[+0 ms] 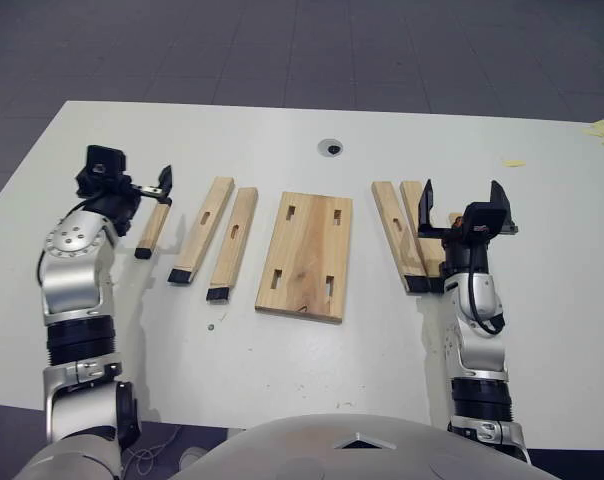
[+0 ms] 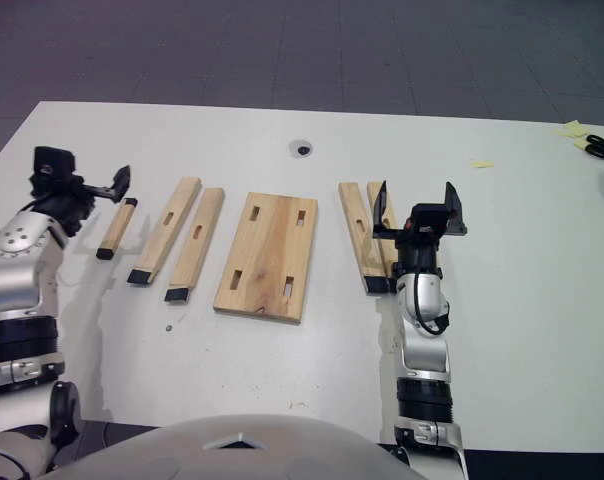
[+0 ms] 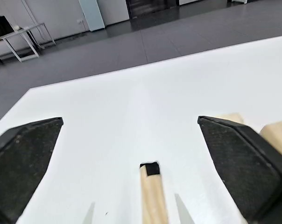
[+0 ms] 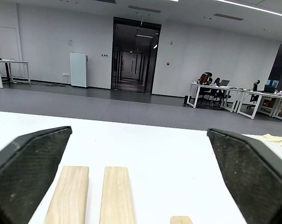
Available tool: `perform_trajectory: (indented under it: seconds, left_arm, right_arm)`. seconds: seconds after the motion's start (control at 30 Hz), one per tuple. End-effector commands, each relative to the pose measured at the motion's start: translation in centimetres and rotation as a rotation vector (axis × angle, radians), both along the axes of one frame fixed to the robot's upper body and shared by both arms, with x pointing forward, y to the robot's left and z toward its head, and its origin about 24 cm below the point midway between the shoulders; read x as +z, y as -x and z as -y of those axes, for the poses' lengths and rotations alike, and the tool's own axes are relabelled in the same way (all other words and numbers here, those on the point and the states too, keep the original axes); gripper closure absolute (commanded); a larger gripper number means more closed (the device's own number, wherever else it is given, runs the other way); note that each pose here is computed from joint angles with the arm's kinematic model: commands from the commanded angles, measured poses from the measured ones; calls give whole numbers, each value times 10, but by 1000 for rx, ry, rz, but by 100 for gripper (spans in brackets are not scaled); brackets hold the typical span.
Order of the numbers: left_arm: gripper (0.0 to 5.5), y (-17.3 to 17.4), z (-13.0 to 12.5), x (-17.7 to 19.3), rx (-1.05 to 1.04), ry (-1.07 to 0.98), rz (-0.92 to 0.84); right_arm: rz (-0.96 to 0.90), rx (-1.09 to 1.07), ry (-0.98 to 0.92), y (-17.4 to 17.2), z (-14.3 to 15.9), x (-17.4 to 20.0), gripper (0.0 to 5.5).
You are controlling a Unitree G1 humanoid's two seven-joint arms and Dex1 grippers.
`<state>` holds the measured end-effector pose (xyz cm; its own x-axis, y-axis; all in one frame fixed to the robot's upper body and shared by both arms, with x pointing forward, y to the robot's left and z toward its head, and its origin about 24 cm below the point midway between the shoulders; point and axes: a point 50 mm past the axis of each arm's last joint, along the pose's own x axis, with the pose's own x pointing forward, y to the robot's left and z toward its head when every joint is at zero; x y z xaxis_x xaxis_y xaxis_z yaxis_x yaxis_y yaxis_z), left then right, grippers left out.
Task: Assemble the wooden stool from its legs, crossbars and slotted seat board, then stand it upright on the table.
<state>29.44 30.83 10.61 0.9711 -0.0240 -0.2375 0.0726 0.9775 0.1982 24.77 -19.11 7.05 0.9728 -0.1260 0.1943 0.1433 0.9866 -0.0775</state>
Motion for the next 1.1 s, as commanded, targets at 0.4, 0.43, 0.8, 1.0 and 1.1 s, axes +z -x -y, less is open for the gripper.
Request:
perform_trajectory:
  seconds: [0.4,0.43,0.8,1.0,1.1]
  left_arm:
    - [200,20,-7,-56,-75,26,-417]
    - [213,20,-6,-57,-79,28,-429]
    - [405,16,3,-46,-145,-104,-412]
    - [421,14,11,-38,-174,-142,-367]
    - [421,1,19,-15,-164,-189,-200]
  right_arm:
    - [2,-14,-12,-1,6,6,10]
    - [2,-14,-13,-1,6,6,10]
    - [4,-13,-11,-2,6,8,10]
    - [2,-20,-10,-2,7,8,10]
    - [11,-1,-25,-4,6,12,10]
